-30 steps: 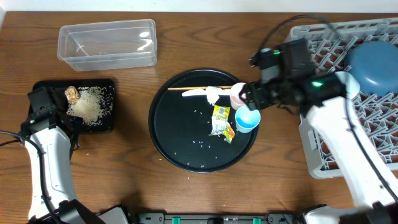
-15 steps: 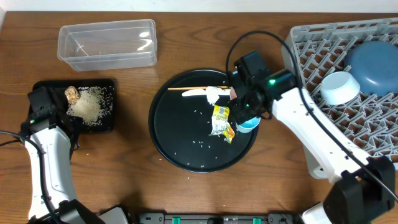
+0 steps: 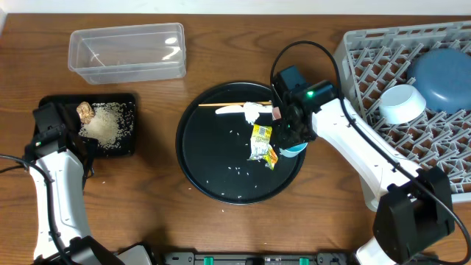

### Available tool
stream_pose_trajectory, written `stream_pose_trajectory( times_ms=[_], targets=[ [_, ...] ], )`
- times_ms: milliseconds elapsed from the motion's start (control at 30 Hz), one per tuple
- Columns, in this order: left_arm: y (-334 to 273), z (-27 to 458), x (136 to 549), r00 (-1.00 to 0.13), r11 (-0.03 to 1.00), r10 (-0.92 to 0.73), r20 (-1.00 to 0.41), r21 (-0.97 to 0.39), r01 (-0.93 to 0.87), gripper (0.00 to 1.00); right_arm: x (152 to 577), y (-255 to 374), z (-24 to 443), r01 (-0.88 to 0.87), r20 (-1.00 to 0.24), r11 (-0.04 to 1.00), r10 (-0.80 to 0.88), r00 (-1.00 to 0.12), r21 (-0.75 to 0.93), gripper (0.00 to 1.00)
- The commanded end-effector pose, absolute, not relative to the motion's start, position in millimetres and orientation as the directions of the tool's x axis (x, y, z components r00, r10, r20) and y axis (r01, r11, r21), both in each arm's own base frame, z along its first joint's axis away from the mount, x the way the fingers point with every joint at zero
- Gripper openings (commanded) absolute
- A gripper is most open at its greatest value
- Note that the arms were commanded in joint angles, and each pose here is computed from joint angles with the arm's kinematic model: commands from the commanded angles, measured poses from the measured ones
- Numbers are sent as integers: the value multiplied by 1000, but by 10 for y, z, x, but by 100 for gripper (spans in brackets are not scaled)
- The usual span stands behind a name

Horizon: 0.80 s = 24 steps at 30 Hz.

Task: Sort waste into correct bins and load items into the dishwasher rack
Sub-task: 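Move the right gripper left to the blue cup on the round tray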

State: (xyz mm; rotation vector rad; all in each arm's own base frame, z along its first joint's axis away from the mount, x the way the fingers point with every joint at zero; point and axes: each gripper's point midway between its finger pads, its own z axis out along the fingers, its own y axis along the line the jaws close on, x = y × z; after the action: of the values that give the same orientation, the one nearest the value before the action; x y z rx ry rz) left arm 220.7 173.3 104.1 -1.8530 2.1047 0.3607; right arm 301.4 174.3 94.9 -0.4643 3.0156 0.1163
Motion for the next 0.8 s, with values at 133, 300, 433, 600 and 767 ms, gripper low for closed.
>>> stream_pose_trajectory(
  times_ms=[133,300,433,600,767],
  targets=[
    [1772,1071,2196,-98,113,-909,-406,-14,-994,98,2952,1805,881,-293,-78,953,-287,-955,83,37],
    [1772,1071,2196,-98,113,-909,-406,-14,-994,98,2921,1871,758,-314,-87,945,-307,-948,85,39],
    [1772,1071,2196,-98,113,-909,-406,-14,-994,98,2886,1940,715,-336,-94,938,-328,-940,86,41],
    [1772,1071,2196,-98,113,-909,-406,-14,-994,98,2880,2024,719,-358,-112,930,-348,-931,86,41],
    [1772,1071,2196,-98,113,-909,-406,-14,-994,98,2932,1908,709,-313,-122,950,-310,-943,9,41]
  ],
)
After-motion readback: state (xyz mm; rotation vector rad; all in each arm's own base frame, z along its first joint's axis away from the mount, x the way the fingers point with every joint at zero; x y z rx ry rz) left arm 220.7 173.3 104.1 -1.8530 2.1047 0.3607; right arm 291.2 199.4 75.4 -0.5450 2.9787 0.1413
